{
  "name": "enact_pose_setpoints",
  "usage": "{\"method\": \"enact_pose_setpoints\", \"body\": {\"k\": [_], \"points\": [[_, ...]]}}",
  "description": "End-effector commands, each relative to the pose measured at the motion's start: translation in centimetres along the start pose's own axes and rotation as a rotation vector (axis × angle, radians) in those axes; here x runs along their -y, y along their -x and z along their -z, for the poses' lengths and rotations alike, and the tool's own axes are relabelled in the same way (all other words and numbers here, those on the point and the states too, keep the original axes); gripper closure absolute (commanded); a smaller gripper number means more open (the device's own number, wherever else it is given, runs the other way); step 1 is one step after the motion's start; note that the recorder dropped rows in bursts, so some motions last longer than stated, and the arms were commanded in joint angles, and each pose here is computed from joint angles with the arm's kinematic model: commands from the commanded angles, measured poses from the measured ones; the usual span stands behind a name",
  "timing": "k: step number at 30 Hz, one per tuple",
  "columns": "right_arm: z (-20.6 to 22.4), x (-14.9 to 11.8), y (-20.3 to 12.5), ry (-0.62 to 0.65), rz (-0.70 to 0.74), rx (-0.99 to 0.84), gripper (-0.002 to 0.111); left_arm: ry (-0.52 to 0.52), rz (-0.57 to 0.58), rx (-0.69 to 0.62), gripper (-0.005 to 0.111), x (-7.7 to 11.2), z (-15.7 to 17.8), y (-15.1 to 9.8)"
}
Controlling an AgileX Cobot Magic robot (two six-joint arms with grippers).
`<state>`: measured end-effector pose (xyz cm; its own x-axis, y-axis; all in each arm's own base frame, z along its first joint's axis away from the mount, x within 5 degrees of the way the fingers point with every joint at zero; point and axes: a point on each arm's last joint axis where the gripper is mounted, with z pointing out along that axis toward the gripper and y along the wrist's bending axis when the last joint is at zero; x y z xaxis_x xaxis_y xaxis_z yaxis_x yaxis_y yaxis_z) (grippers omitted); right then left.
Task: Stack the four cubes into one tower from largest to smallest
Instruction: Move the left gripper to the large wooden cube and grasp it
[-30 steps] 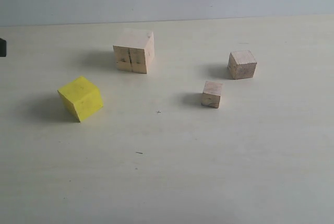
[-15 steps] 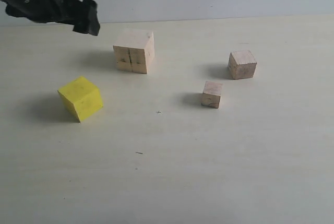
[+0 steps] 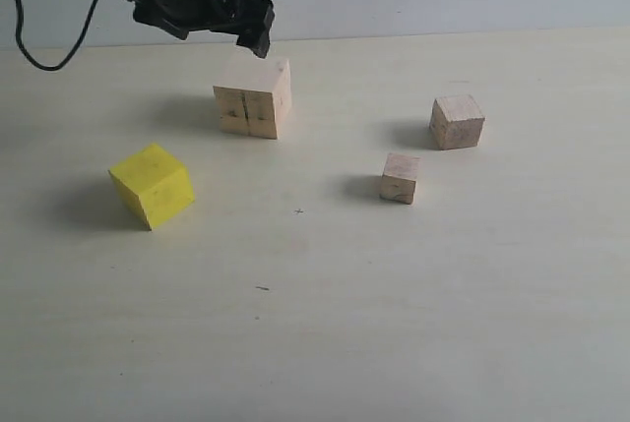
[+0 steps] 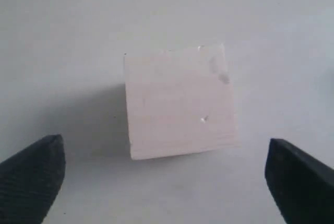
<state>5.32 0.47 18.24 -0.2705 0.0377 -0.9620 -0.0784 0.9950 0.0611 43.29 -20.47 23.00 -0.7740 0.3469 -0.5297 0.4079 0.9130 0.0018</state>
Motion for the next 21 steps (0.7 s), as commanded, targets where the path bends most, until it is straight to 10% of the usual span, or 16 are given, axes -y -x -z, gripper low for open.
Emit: {"method": "enact_pose_setpoints", "body": {"k": [1,21], "points": [[0.0,0.0,0.0,-0.002,-0.001,0.013,0.108,-0.013,-0.014,-0.004,0.002,0.7,-1.3,0.4],[0.0,0.0,0.0,-0.002,-0.001,0.014,0.108,-0.020,0.032,0.018,0.002,1.3,-6.7,-0.3]]}}
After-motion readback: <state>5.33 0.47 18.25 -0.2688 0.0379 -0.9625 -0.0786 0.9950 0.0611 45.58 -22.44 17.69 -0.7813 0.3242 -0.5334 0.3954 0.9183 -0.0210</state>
